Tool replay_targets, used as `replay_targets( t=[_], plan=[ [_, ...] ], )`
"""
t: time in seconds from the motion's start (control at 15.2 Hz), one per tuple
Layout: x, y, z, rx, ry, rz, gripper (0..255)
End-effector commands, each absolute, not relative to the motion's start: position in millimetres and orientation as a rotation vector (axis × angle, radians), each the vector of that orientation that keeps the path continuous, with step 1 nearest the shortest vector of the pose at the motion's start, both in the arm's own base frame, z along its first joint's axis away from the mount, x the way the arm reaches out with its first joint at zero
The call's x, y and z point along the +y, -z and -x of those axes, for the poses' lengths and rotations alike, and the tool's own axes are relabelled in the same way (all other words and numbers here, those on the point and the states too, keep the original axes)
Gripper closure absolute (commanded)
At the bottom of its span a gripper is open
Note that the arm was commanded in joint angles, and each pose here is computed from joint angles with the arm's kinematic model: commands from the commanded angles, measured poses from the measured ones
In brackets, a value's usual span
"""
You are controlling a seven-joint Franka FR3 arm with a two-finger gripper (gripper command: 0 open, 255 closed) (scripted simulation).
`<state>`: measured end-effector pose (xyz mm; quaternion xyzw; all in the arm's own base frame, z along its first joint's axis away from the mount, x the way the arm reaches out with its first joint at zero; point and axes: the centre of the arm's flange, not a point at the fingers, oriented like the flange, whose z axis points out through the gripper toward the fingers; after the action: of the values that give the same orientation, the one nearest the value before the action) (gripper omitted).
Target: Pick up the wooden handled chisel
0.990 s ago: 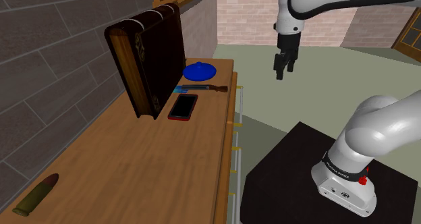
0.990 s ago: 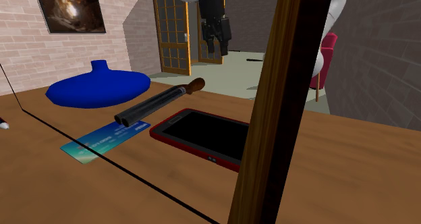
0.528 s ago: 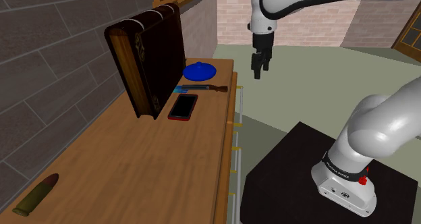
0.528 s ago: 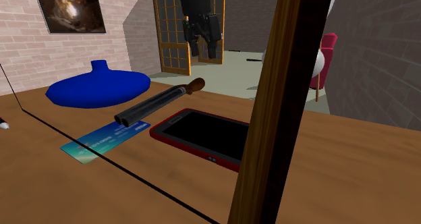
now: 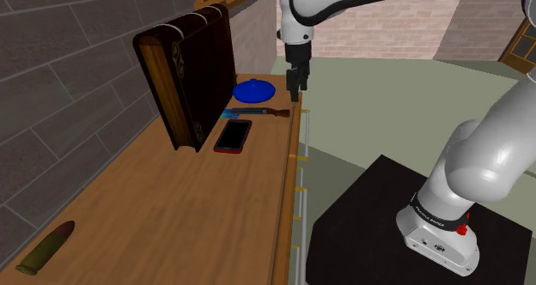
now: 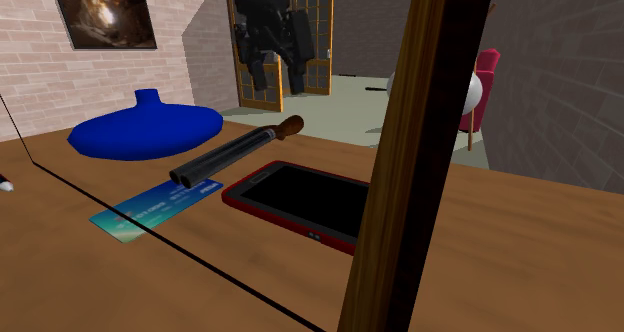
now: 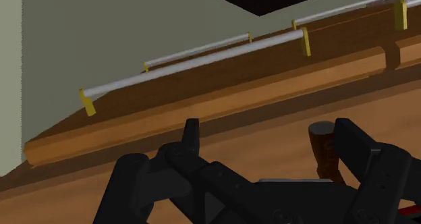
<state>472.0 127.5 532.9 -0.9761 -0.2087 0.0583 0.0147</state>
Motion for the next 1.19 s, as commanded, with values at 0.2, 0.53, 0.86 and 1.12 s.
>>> replay_targets(
  t=[0.2,0.53,0.86,1.12],
  plan=[
    [183,-536,-504,-0.83,-0.159,2.99,0],
    [243,-540,-529,-1.004,-0.137,2.932,0],
    [246,-519,-530,-1.013,-0.135,2.929,0],
    [246,-500,-530,-1.013,-0.135,2.929,0]
  ],
)
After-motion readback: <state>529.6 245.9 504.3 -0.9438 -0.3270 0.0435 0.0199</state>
